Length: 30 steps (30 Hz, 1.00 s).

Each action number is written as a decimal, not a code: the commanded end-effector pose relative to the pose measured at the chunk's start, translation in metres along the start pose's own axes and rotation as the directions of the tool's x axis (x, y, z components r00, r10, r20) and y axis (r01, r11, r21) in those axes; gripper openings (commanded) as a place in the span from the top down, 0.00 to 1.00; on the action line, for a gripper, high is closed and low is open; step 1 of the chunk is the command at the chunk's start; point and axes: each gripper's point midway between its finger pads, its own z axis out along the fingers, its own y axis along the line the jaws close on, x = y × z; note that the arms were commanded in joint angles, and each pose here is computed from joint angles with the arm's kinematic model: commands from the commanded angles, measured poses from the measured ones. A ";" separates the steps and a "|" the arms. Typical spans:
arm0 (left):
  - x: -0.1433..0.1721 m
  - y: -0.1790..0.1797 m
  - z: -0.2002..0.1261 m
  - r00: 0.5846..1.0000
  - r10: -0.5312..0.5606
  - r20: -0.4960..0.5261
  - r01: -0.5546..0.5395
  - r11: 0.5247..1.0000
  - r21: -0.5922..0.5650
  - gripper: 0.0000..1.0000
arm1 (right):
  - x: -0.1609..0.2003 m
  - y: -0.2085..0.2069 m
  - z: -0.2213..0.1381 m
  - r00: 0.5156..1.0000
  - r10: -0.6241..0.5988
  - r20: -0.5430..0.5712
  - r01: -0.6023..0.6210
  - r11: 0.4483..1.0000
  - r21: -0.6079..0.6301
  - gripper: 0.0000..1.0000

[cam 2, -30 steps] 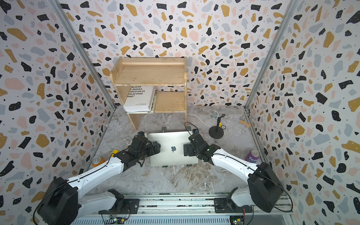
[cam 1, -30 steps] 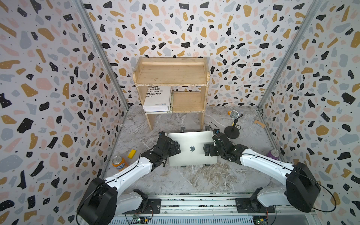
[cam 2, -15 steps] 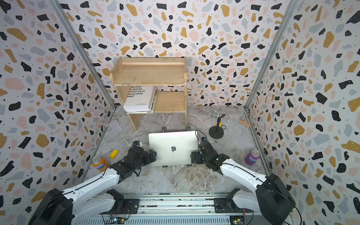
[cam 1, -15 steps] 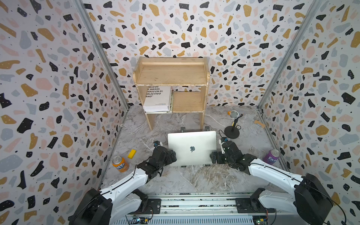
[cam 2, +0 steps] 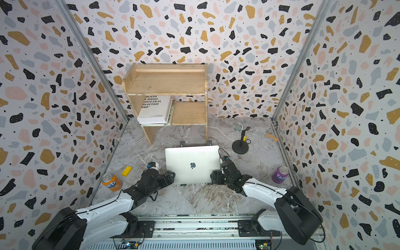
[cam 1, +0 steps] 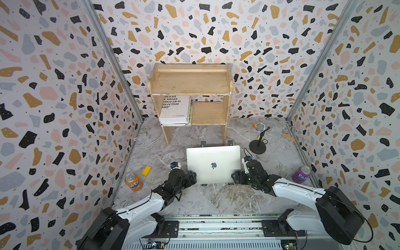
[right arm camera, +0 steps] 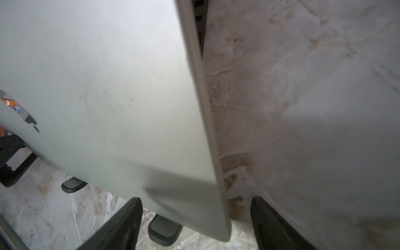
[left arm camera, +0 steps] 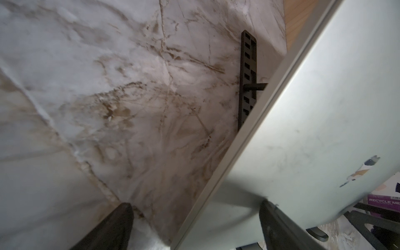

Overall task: Close the laptop lid and set it aside
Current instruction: Pick up the laptop from the computer stand.

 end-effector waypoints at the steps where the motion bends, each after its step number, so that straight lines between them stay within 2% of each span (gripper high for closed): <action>1: 0.002 -0.002 0.004 1.000 -0.002 0.011 0.002 1.000 0.031 0.08 | -0.009 0.008 0.001 0.999 0.020 0.029 -0.019 0.999 -0.039 0.17; 10: 0.009 -0.015 0.016 1.000 -0.005 -0.022 0.007 0.995 0.096 0.11 | -0.008 0.010 0.007 1.000 0.019 0.016 -0.018 0.998 -0.055 0.18; 18: 0.004 -0.021 0.006 1.000 -0.008 -0.006 0.008 0.994 0.106 0.11 | -0.010 0.018 0.011 1.000 0.019 0.011 -0.018 0.995 -0.093 0.19; 30: 0.001 -0.051 -0.001 1.000 0.015 -0.024 -0.010 0.979 0.206 0.11 | -0.012 0.032 0.013 0.999 0.031 -0.017 -0.033 0.988 -0.150 0.21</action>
